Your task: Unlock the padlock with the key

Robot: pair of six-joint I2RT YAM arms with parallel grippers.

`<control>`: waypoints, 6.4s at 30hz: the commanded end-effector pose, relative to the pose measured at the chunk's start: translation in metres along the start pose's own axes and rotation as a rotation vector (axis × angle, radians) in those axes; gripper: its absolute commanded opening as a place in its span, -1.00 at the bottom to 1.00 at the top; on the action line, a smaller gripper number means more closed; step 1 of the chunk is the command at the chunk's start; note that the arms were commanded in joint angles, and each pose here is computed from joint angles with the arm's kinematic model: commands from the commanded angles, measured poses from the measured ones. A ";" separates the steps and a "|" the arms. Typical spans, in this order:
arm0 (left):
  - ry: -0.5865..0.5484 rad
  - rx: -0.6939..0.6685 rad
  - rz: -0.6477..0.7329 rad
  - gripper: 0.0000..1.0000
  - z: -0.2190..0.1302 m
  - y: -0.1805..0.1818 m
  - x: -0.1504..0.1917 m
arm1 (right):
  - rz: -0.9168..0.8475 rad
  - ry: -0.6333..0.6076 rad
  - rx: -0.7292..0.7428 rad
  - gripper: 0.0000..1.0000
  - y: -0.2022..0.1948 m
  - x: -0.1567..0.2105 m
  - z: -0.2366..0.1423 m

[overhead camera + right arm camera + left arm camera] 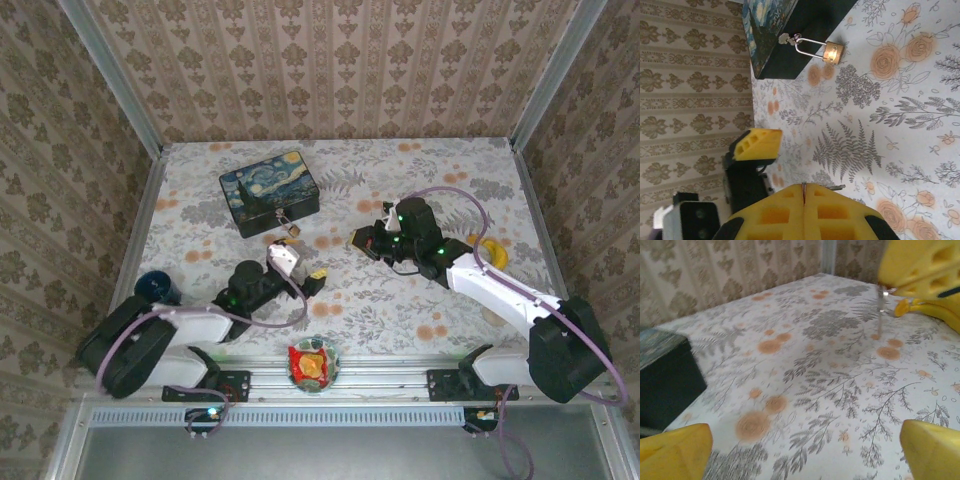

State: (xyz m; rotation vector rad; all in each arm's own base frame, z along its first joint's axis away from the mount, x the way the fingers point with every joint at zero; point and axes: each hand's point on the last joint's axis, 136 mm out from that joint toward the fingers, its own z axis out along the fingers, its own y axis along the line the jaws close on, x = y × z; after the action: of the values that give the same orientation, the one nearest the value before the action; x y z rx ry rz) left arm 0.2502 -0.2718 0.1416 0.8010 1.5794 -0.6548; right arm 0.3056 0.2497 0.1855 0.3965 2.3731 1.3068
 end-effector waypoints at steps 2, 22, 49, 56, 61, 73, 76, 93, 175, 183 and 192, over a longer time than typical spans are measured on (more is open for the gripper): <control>-0.210 0.102 0.151 0.76 0.020 -0.022 -0.052 | 0.017 0.016 -0.063 -1.00 0.010 0.004 -0.004; -0.171 0.147 0.161 -0.17 0.064 -0.027 -0.040 | 0.011 0.023 -0.092 -1.00 0.016 0.006 -0.006; -0.198 0.196 0.148 -1.00 0.064 -0.033 -0.050 | 0.012 0.022 -0.061 -1.00 0.005 0.007 -0.003; -0.196 0.221 0.168 -1.00 0.053 -0.037 -0.047 | -0.033 0.022 -0.045 -0.94 0.006 0.006 -0.005; -0.155 0.280 0.064 -1.00 0.030 -0.028 -0.044 | -0.239 0.017 0.004 -0.53 0.021 0.001 -0.023; 0.467 0.316 -0.067 -1.00 -0.033 -0.020 -0.016 | -0.758 -0.069 0.013 -0.25 0.051 0.006 -0.070; 0.565 0.353 -0.113 -1.00 -0.047 -0.028 -0.025 | -0.844 -0.059 0.011 -0.18 0.056 0.013 -0.062; 0.696 0.419 -0.116 -1.00 -0.104 -0.057 -0.061 | -1.111 0.071 -0.243 -0.11 0.095 0.069 0.009; 0.591 0.517 -0.110 -1.00 -0.097 -0.066 -0.070 | -1.015 0.438 -0.573 -1.00 0.097 0.119 -0.007; 0.528 0.472 -0.150 -0.35 -0.095 -0.056 -0.081 | -0.969 0.387 -0.583 -1.00 0.097 0.107 -0.007; 0.358 0.321 -0.212 0.22 -0.092 -0.037 -0.111 | -0.818 0.148 -0.456 -1.00 0.087 0.054 -0.005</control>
State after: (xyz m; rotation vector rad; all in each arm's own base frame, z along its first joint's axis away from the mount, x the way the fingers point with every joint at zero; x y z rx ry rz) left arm 0.1617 -0.2387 0.2472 1.1729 1.9770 -0.9820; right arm 0.2441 0.3227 0.2271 -0.8872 1.9469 1.4289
